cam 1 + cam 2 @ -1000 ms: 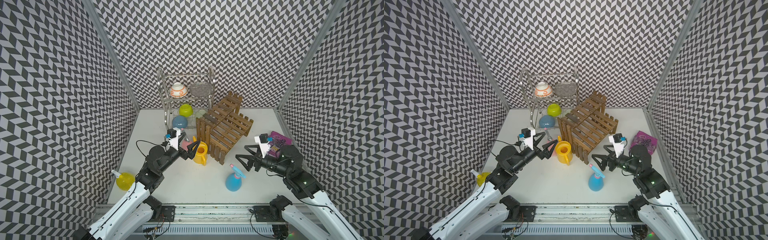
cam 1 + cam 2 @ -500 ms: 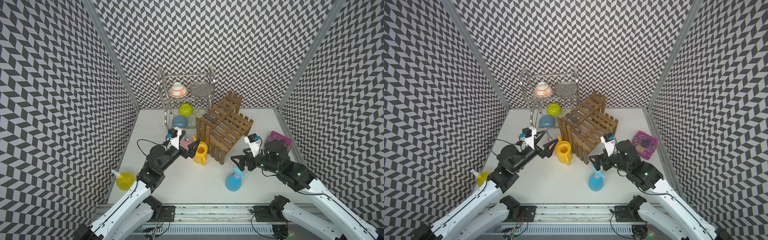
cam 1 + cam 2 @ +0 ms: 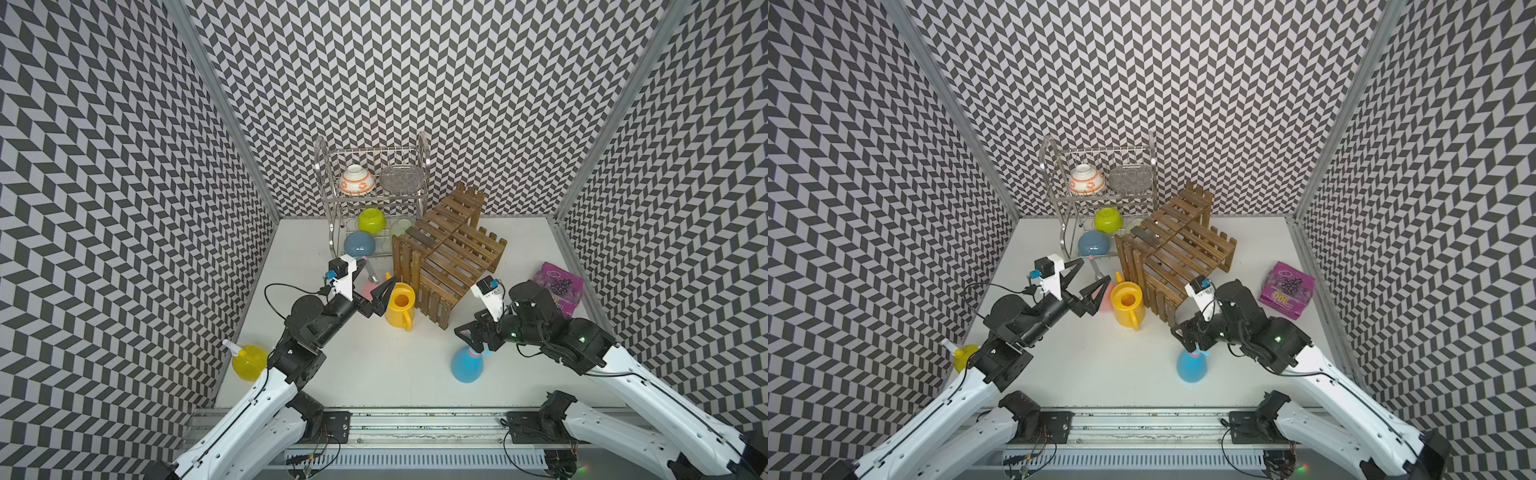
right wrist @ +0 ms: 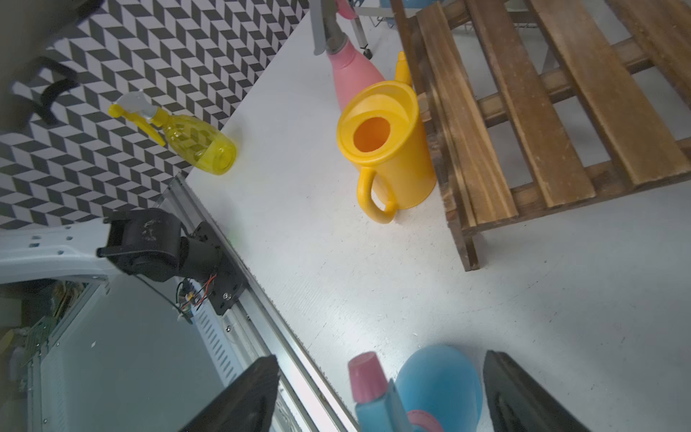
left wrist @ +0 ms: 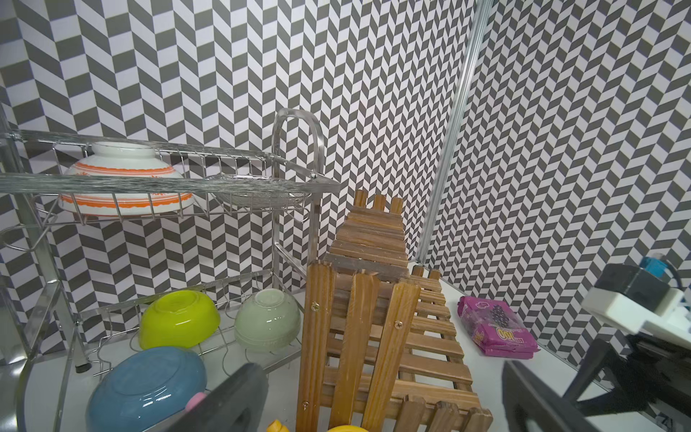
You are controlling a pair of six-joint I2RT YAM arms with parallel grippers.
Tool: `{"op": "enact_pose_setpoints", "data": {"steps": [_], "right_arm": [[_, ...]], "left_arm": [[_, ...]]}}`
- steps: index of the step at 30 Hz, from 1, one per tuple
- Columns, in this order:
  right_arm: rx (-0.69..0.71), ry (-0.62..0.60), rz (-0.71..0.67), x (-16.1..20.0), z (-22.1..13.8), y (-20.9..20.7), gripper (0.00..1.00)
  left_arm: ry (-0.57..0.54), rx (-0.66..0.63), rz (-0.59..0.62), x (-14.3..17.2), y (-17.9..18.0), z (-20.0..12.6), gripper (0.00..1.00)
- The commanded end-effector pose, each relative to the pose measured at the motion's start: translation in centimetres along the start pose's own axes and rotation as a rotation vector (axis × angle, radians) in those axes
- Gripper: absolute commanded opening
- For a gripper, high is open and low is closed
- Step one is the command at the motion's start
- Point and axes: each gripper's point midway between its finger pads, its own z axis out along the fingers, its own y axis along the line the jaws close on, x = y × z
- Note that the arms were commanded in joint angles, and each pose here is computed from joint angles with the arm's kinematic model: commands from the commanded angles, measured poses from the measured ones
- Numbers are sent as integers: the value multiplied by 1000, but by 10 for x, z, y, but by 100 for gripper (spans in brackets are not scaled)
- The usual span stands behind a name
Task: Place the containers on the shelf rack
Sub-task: 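Pick up a container from the center of the board.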
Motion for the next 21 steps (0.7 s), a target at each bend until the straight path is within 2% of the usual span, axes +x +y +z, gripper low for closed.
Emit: {"op": "enact_pose_setpoints", "data": {"steps": [1, 8, 19, 21], "right_arm": [[-25, -49, 11, -3, -12, 9, 86], [90, 61, 57, 19, -2, -12, 68], [106, 150, 29, 33, 14, -11, 47], [108, 148, 10, 32, 15, -8, 40]], "left_arm": [[-30, 2, 1, -4, -1, -4, 100], [-36, 48, -14, 0, -9, -7, 100], [-21, 80, -23, 4, -14, -11, 100], [-26, 81, -23, 4, -14, -13, 100]]}}
